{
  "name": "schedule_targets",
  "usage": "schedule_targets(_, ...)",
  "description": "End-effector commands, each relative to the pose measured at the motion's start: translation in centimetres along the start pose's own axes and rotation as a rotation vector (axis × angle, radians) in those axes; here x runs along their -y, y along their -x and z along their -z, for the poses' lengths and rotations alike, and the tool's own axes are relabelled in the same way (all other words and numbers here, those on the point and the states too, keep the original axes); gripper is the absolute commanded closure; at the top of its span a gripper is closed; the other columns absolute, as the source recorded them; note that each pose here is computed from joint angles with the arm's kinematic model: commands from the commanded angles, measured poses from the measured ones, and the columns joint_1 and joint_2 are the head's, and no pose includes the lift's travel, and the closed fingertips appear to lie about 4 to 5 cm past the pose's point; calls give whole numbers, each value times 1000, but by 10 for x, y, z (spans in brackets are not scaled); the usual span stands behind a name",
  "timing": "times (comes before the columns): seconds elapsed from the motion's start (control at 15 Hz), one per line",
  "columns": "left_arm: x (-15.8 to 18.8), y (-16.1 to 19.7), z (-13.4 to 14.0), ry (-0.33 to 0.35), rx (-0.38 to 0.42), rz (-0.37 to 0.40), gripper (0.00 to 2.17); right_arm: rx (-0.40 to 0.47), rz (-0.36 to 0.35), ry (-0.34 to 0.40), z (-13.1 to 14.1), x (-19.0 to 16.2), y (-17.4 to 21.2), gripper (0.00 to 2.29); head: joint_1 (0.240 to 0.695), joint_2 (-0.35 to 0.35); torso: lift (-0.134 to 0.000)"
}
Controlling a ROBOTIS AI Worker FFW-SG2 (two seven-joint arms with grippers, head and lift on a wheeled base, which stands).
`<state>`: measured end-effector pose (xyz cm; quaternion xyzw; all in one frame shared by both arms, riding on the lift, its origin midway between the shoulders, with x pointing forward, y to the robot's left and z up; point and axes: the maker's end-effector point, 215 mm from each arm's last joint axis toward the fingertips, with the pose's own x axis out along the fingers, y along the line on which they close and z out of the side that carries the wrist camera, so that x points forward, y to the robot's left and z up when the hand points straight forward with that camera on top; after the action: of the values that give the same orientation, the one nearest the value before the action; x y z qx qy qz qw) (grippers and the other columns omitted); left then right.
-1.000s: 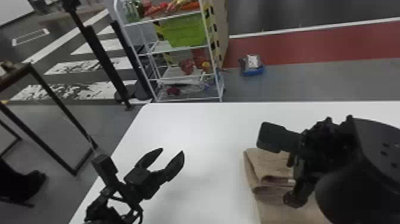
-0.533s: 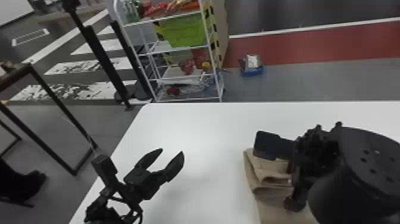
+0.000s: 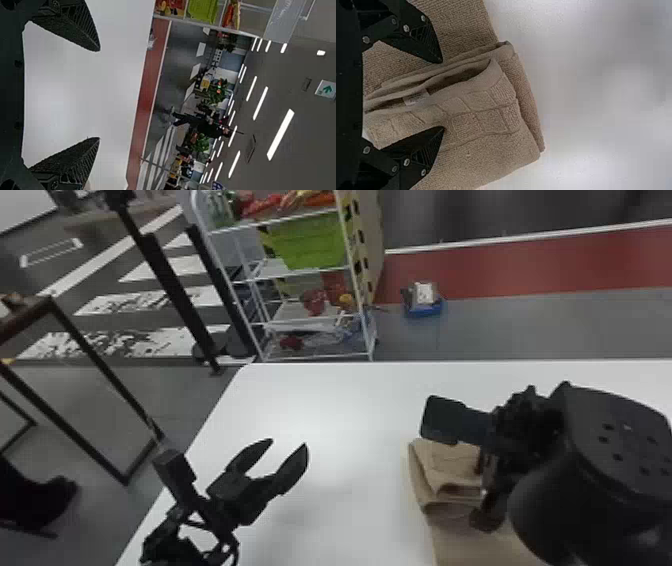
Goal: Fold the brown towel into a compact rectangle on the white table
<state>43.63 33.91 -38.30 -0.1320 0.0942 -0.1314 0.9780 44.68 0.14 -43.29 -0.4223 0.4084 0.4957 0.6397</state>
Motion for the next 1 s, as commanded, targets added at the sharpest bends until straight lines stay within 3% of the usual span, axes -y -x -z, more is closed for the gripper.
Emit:
schedule_targets(0.0,0,1,0,2,1,0,83,-10,-7,-3,2,-1,-2,346,695,350,-124)
schedule_targets(0.27,0,1,1,3,0,-1,83,-10,-1,0,1,1,-1,350,695,350,-124)
schedule_targets(0.6,0,1,1,3,0,1,83,-15,2,2,1,3,-2,772,695,350,-124)
schedule_targets(0.93,13,-1,0,-3,0,50,83,27,2,-17,-8,10,9,772,695,350,-124)
